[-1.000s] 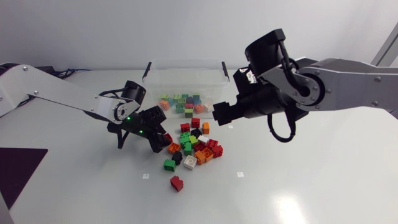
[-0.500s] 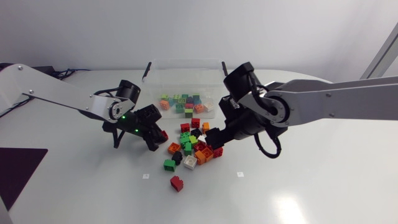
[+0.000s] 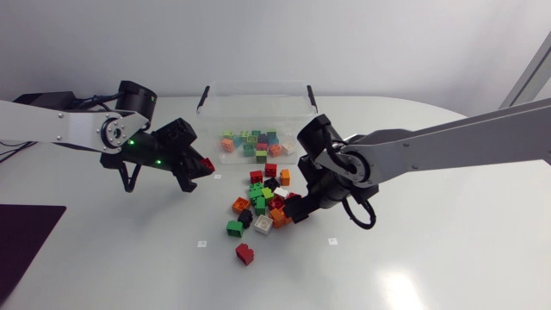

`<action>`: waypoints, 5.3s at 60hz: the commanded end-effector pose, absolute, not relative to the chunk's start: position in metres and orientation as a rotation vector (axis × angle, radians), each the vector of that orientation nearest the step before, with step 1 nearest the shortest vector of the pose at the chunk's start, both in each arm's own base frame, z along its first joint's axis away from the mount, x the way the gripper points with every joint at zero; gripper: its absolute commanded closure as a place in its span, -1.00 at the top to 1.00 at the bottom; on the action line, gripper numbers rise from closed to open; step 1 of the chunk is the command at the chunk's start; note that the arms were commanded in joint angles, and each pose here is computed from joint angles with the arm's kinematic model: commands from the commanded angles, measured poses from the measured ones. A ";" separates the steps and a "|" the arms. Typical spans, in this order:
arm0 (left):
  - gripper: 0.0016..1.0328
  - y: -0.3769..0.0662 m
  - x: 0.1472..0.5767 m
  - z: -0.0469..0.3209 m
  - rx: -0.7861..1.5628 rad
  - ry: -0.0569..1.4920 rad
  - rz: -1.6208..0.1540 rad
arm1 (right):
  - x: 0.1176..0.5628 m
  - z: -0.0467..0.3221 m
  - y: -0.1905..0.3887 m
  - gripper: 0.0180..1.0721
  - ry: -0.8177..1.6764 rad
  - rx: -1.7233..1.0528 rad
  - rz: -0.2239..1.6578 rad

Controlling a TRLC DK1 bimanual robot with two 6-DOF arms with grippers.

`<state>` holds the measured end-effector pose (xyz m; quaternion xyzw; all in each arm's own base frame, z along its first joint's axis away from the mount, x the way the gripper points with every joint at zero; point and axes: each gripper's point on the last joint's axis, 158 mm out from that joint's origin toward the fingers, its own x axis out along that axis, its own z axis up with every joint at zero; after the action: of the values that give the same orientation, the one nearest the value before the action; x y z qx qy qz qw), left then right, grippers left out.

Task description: Place the duplo bricks in the container

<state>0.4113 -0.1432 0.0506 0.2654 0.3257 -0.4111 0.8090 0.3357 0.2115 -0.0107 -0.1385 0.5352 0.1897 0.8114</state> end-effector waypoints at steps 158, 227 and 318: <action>-0.60 -0.180 0.534 0.207 0.252 0.350 -0.668 | 0.406 0.093 0.211 -0.40 0.976 -0.216 0.273; 0.90 -0.141 0.469 0.190 0.270 0.501 -0.697 | 0.524 0.180 0.288 -0.40 0.677 -0.104 0.356; 0.89 -0.198 0.298 0.032 0.338 1.218 -0.783 | 0.529 0.206 0.252 0.85 0.619 -0.082 0.246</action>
<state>0.3017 -0.1948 0.0460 0.1718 0.5188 -0.3744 0.7491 0.5334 0.2724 0.1973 -0.0532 0.3084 0.1398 0.9394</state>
